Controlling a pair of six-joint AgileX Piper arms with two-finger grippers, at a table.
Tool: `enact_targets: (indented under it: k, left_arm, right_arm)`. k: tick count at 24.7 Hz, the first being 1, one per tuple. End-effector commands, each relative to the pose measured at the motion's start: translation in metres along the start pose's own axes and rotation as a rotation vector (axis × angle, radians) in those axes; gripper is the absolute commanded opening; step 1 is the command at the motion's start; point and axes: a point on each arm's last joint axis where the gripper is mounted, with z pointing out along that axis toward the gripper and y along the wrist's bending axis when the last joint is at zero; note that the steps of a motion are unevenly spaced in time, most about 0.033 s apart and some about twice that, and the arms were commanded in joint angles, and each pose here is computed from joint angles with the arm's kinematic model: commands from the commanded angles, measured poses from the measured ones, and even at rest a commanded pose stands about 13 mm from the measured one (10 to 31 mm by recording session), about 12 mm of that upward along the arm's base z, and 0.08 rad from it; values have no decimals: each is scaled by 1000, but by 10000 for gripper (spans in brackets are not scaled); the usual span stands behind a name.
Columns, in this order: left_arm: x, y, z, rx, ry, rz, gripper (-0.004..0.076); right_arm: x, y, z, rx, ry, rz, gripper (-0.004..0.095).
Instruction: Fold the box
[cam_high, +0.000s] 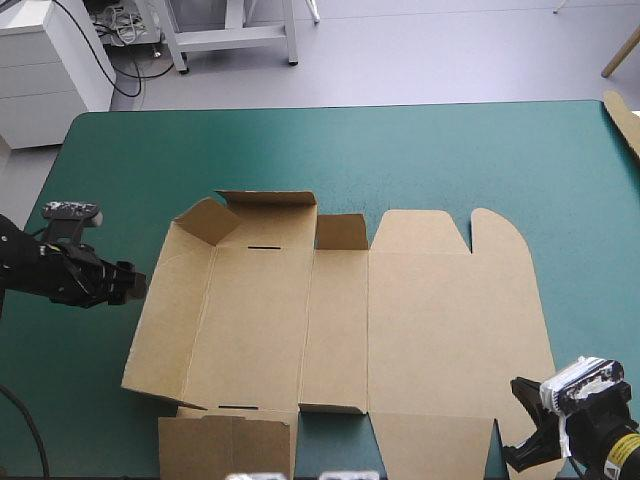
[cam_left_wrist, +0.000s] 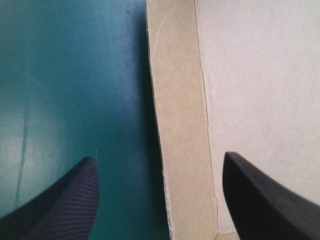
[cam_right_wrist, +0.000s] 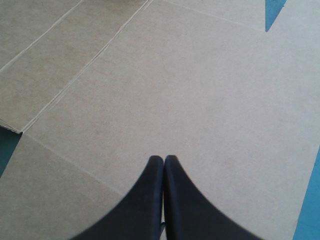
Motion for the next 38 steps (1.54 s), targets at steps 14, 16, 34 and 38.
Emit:
enact_targets:
  k: [14,16,34,38]
  left_arm:
    - [31,-4,80,321,245,-130,495]
    - [34,-4,83,328,257,-141,495]
    - [35,-5,88,354,225,-61,-6]
    - [33,-4,88,343,204,-51,-8]
  right_arm:
    - [-13,0,-4,-4,-84,-7,-16]
    - [-13,0,-4,-4,-84,-7,-16]
    - [-13,0,-4,-4,-84,-7,-16]
    - [-13,0,-4,-4,-84,-7,-16]
